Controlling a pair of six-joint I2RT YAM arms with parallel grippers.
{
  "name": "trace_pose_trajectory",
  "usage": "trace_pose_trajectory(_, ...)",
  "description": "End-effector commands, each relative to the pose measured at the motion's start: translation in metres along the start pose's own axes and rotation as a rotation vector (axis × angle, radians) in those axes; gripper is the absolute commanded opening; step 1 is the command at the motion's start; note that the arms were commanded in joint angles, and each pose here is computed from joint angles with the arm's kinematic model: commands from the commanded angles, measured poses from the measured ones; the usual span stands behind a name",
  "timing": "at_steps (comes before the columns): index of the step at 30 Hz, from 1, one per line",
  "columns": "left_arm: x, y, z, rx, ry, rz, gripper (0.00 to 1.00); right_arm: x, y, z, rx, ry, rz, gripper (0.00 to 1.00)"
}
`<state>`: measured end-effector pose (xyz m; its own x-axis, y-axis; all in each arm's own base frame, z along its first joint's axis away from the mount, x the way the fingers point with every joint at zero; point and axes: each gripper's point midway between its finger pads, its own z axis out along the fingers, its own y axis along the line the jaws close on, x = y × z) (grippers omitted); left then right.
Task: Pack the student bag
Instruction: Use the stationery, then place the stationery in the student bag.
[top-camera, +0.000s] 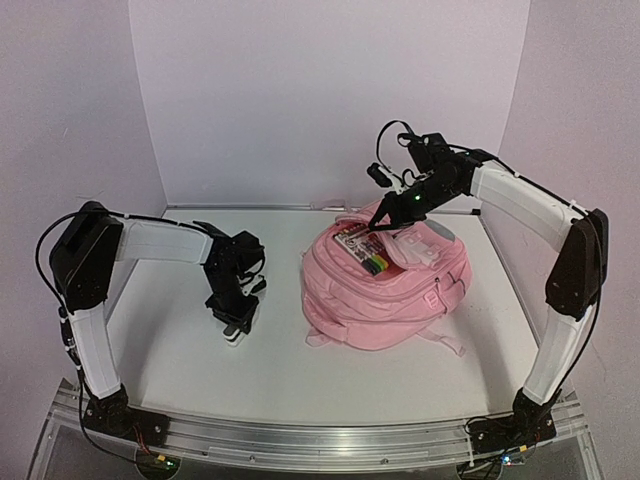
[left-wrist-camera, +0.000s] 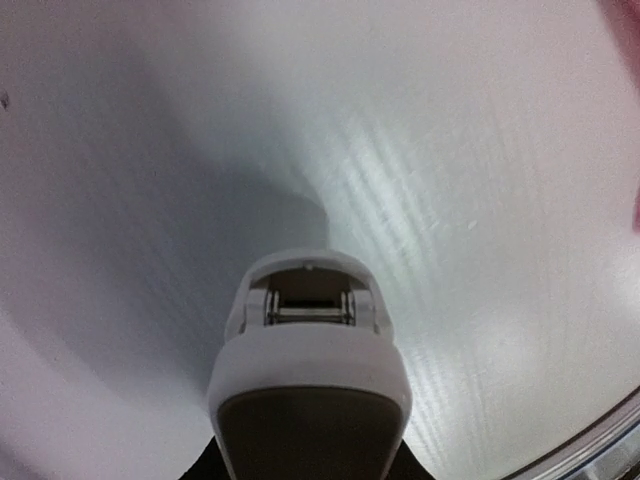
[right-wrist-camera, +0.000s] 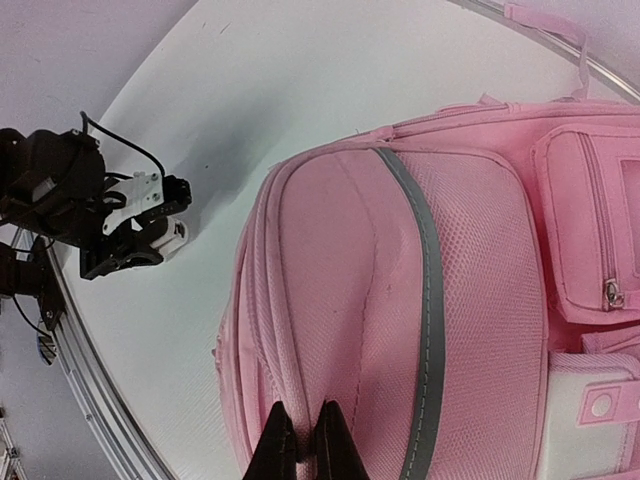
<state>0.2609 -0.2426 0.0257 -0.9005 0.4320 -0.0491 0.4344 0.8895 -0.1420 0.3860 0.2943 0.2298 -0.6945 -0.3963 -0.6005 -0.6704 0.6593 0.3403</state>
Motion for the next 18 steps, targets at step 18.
trace_pose_trajectory(18, -0.202, -0.208, -0.183, 0.992, -0.603, -0.345, 0.0, -0.069, 0.03, -0.042, -0.081, -0.223, -0.083, 0.0)
